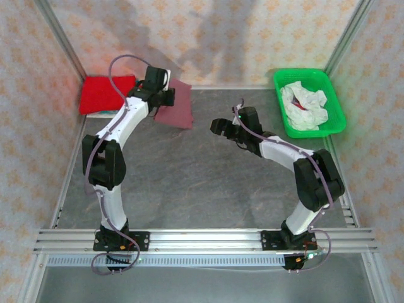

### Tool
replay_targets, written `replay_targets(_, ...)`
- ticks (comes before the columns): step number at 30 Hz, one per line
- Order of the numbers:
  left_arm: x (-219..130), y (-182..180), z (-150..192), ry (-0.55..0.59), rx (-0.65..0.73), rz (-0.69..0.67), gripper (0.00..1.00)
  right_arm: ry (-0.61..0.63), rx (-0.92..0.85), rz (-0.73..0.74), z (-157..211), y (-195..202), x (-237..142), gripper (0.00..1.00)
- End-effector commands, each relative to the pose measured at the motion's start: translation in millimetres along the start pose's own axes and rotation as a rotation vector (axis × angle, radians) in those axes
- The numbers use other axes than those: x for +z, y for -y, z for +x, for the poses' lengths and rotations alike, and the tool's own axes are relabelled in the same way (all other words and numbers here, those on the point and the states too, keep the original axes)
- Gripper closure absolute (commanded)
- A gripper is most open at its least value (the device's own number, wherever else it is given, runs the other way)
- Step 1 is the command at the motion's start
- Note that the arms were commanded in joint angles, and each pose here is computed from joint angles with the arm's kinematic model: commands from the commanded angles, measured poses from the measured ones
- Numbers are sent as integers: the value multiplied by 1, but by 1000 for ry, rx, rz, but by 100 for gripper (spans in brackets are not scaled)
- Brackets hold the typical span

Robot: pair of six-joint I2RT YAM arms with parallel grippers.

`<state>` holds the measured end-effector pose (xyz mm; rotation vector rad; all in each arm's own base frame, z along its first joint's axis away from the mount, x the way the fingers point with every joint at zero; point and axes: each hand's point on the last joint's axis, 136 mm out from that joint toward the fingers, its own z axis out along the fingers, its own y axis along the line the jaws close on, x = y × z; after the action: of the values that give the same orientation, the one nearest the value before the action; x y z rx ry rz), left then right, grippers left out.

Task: Fold and stack the t-shirts

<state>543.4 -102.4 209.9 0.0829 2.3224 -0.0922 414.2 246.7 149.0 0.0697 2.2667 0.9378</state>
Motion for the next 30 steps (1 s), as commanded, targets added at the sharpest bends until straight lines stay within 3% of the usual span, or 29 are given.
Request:
replay_targets(1, 11, -35, -2, -44, 136, -70, 100, 44, -46, -61, -11, -14, -7, 21)
replay_targets(15, 12, -129, -65, 37, 191, 127, 100, -3, -62, 1, -4, -8, -18, 19)
replay_targets(23, -15, -186, -116, 270, 65, 204, 100, -57, -65, 119, 6, 12, -23, 19)
replay_targets(30, -12, -239, -113, 308, 97, 116, 100, -82, -44, 185, 7, 18, -31, 20)
